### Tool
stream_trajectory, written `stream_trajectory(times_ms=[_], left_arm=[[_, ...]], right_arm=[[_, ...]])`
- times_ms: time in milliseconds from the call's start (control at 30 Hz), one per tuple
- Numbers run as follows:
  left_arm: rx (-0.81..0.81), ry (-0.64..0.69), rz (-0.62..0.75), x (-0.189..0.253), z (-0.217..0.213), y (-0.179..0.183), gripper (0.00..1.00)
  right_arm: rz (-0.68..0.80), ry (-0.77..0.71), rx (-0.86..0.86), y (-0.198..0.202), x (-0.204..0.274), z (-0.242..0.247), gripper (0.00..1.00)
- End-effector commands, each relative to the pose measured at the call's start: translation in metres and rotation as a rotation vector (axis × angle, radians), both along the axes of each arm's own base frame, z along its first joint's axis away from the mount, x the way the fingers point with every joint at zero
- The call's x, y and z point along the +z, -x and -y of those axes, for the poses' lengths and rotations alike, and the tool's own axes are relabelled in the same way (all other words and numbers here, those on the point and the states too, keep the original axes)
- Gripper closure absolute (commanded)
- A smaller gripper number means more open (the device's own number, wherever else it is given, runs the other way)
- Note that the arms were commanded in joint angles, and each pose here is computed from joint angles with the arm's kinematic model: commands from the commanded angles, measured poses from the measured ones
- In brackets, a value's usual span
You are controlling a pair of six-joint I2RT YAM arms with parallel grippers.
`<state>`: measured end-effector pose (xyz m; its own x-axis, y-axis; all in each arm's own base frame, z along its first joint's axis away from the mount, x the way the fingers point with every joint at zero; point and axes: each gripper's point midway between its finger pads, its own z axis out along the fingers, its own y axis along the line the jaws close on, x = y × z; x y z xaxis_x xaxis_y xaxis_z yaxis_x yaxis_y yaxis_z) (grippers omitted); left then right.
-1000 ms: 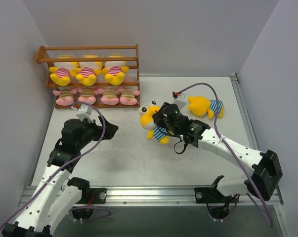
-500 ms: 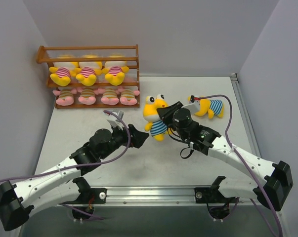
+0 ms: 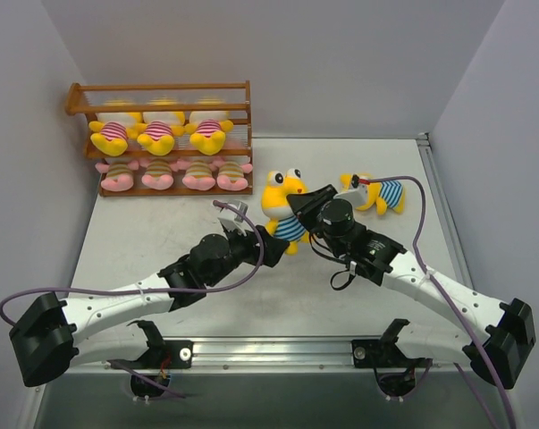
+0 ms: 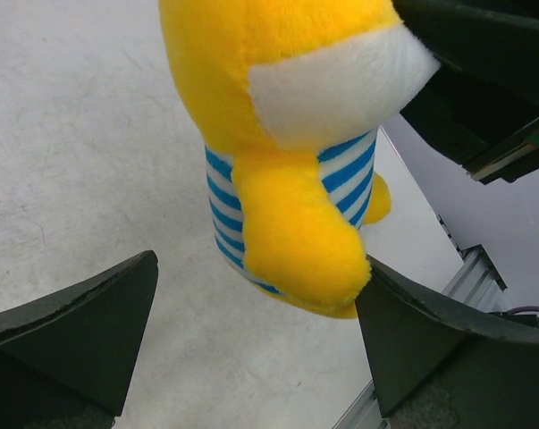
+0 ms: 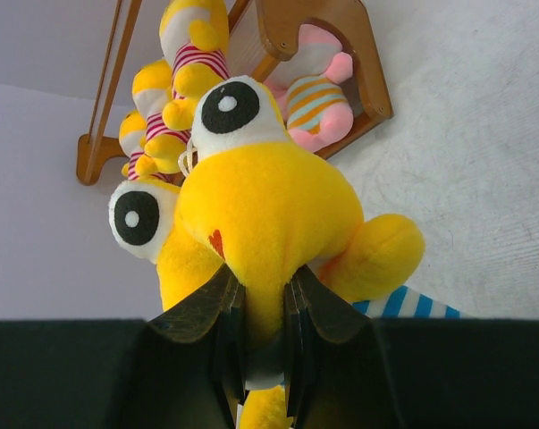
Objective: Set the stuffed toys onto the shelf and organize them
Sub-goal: Pass the stuffed toy from the right arm to the left
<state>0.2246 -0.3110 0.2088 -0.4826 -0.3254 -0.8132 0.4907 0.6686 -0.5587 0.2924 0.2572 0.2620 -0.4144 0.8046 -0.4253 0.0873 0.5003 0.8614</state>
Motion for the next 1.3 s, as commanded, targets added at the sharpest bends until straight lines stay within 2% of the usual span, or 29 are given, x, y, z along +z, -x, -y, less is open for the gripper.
stream_trajectory(times_ms=[0, 300, 500, 533, 567, 633, 667, 733, 767, 867, 900, 933, 967, 1000, 1067, 1100, 1200, 1267], left_arm=[[0.005, 0.146, 0.09, 0.052, 0.014, -0.009, 0.03], [-0.01, 0.181, 0.091, 0.054, 0.023, -0.01, 0.06], [0.0, 0.18, 0.082, 0.053, 0.023, -0.013, 0.19], [0.002, 0.182, 0.08, 0.052, 0.023, -0.013, 0.22], [0.005, 0.186, 0.083, 0.053, 0.023, -0.014, 0.33], [0.007, 0.187, 0.082, 0.053, 0.022, -0.014, 0.42], [0.006, 0.189, 0.083, 0.053, 0.022, -0.014, 0.51], [0.011, 0.185, 0.085, 0.053, 0.021, -0.014, 0.59], [0.014, 0.183, 0.082, 0.051, 0.02, -0.014, 0.68], [0.022, 0.183, 0.083, 0.05, 0.017, -0.016, 0.82], [0.024, 0.184, 0.08, 0.049, 0.016, -0.016, 0.94], [0.027, 0.181, 0.079, 0.048, 0.015, -0.016, 0.97], [0.028, 0.179, 0.077, 0.047, 0.013, -0.017, 0.98], [0.033, 0.174, 0.073, 0.045, 0.011, -0.017, 0.98], [0.039, 0.175, 0.071, 0.044, 0.008, -0.018, 0.98], [0.048, 0.175, 0.06, 0.039, 0.005, -0.019, 0.98], [0.057, 0.183, 0.046, 0.036, -0.001, -0.021, 0.98], [0.073, 0.186, 0.031, 0.031, -0.007, -0.025, 0.98]], right_arm=[[0.055, -0.083, -0.041, -0.004, 0.023, 0.005, 1.0], [0.063, -0.087, -0.016, -0.002, 0.023, 0.001, 1.0], [0.065, -0.092, 0.0, 0.0, 0.021, -0.001, 1.0], [0.063, -0.09, 0.003, 0.0, 0.021, -0.001, 0.99], [0.064, -0.091, 0.005, 0.001, 0.021, -0.002, 0.99], [0.063, -0.09, 0.004, 0.001, 0.02, -0.001, 0.97], [0.061, -0.088, 0.004, 0.001, 0.018, -0.001, 0.96], [0.059, -0.086, 0.006, 0.001, 0.016, -0.001, 0.94], [0.061, -0.086, 0.01, 0.001, 0.017, -0.002, 0.93], [0.063, -0.073, 0.014, 0.002, 0.016, -0.002, 0.86], [0.068, -0.061, 0.012, 0.001, 0.015, -0.001, 0.78], [0.069, -0.053, 0.011, 0.001, 0.015, 0.0, 0.74], [0.073, -0.04, -0.002, 0.0, 0.015, 0.004, 0.69], [0.077, -0.025, -0.007, 0.0, 0.015, 0.006, 0.58], [0.082, 0.025, -0.036, -0.001, 0.013, 0.015, 0.46], [0.093, 0.033, -0.044, -0.001, 0.017, 0.018, 0.35], [0.123, 0.102, -0.072, -0.002, 0.026, 0.03, 0.19], [0.145, 0.166, -0.075, 0.0, 0.031, 0.038, 0.13]])
